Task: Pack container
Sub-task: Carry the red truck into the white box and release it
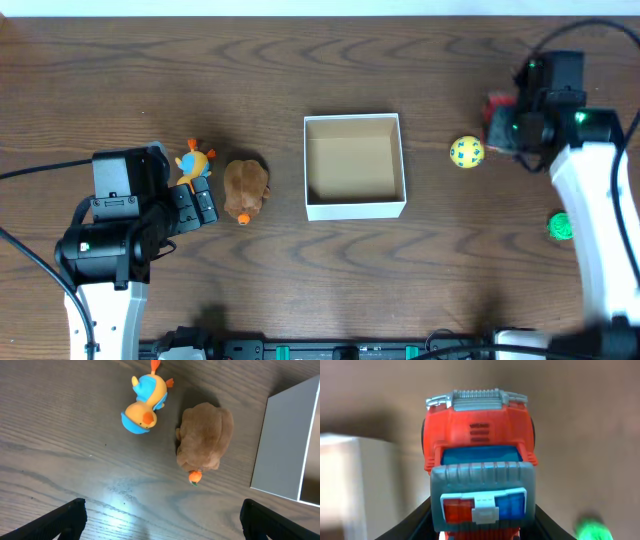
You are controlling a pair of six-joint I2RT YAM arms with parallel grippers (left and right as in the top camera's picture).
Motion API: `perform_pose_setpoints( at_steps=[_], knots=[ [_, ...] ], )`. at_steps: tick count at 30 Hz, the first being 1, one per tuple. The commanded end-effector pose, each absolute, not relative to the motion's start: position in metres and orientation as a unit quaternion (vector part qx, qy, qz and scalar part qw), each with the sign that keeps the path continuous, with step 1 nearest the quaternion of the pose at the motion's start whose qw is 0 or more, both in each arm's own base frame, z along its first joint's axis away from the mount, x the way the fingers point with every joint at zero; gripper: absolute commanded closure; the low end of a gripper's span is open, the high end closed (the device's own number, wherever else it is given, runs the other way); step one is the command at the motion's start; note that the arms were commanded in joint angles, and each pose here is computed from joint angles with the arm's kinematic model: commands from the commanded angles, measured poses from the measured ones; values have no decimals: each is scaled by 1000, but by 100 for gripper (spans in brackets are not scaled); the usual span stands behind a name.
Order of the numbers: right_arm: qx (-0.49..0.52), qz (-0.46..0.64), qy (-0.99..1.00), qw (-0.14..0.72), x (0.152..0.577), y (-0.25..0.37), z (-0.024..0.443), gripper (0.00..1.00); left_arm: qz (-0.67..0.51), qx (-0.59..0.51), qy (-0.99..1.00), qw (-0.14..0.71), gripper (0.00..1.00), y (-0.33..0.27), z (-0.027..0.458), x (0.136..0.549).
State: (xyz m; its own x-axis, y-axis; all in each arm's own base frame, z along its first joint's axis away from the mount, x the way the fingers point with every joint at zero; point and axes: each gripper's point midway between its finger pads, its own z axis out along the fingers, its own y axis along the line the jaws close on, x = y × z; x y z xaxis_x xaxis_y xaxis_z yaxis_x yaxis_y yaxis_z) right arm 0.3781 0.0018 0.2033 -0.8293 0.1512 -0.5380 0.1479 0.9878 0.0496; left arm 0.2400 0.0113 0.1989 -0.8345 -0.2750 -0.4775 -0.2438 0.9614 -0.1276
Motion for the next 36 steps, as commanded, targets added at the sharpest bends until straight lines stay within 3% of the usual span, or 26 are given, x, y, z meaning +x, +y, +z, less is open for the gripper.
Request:
perform_pose_setpoints(
  at_steps=[1,5,10,25,29,34,36],
  knots=[
    [40,51,937,344,379,58,243,99,-33,-137,955,260,2,11,205,242],
    [15,103,926,362,378,124,252,99,-33,-137,955,260,2,11,205,242],
    [20,97,933,347,376,174,226,98,-33,-137,955,260,2,11,205,242],
    [43,28,974,220,385,196,95,94,-33,-137,955,260,2,11,205,242],
    [40,17,979,201,383,197,76,84,-33,-137,955,260,2,11,205,242],
    [39,17,980,192,382,198,70,51,-33,-137,955,260,2,11,205,242],
    [39,18,980,194,383,198,71,46,-33,-137,955,260,2,11,205,242]
  ],
)
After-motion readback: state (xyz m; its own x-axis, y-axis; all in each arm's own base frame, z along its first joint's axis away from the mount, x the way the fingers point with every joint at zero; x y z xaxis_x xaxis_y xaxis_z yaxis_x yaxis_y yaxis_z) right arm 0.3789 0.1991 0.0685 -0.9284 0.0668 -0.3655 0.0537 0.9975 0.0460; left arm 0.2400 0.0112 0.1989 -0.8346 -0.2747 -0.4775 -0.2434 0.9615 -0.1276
